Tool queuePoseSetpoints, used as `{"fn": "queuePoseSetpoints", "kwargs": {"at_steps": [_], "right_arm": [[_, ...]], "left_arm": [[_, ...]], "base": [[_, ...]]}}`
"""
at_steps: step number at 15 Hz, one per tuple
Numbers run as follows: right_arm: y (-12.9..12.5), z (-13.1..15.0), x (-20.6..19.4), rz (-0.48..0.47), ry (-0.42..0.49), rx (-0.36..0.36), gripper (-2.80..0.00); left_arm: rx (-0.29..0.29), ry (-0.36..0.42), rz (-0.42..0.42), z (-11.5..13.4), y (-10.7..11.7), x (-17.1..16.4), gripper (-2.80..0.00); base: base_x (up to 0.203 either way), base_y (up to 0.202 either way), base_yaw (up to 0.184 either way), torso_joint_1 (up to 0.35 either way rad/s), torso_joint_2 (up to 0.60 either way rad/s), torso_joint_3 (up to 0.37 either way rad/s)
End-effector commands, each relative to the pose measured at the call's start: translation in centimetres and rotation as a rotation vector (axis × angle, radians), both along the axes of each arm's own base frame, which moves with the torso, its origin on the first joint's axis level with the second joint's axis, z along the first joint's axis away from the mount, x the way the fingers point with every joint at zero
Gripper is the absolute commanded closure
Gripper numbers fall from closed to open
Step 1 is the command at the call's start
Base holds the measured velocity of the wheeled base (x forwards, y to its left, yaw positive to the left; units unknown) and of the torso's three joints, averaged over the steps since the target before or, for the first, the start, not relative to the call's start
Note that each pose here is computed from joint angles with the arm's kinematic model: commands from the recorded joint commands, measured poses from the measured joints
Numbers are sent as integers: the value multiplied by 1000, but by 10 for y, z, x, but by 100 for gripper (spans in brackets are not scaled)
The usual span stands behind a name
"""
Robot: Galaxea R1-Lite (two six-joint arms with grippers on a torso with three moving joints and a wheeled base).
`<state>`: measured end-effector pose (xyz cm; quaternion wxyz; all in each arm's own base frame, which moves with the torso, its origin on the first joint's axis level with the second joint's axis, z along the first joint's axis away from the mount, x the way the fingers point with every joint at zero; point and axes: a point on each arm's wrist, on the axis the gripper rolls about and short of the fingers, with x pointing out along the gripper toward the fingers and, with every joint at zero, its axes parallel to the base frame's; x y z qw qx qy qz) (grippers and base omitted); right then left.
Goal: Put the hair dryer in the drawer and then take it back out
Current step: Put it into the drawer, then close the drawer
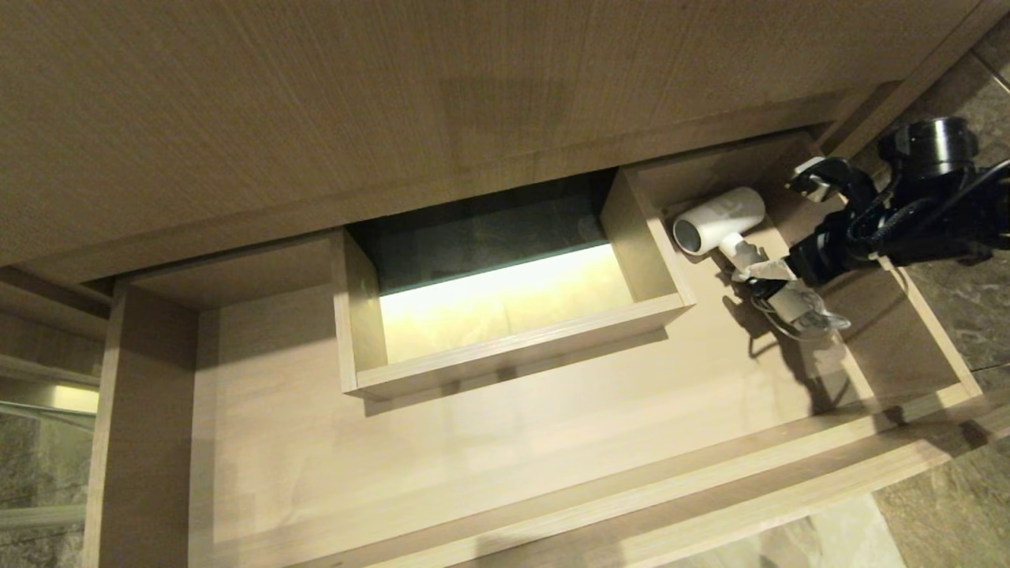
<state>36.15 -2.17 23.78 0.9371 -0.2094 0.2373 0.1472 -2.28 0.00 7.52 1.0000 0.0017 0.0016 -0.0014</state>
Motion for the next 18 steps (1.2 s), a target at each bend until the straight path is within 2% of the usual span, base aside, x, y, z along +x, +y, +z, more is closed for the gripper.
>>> {"fn": "queuePoseSetpoints", "kwargs": {"at_steps": [1,2,4,5,7,9,11,13,15,18], "right_arm": [[1,49,-72,-19,-127,-7,-62],[2,58,-100,-28,-158,-7,0],[6,65,-164,-43,-166,-7,0],[9,59,-196,-54,-131,-9,0],[13,31,-248,-90,22,-17,0],[15,-15,-280,-165,257,-57,0],[14,-40,-293,-236,403,-114,0],[14,-55,-295,-238,471,-125,0],[13,-60,-288,-236,495,-126,0],[11,-60,-266,-239,457,-124,0]], "left_arm": [[0,1,0,0,0,0,0],[0,1,1,0,0,0,0],[0,1,0,0,0,0,0],[0,1,0,0,0,0,0],[0,0,0,0,0,0,0],[0,1,0,0,0,0,0],[0,1,1,0,0,0,0],[0,1,0,0,0,0,0],[0,1,0,0,0,0,0],[0,1,-1,0,0,0,0]], "base": [[0,0,0,0,0,0],[0,0,0,0,0,0],[0,0,0,0,0,0],[0,0,0,0,0,0],[0,0,0,0,0,0],[0,0,0,0,0,0],[0,0,0,0,0,0],[0,0,0,0,0,0],[0,0,0,0,0,0],[0,0,0,0,0,0]]}}
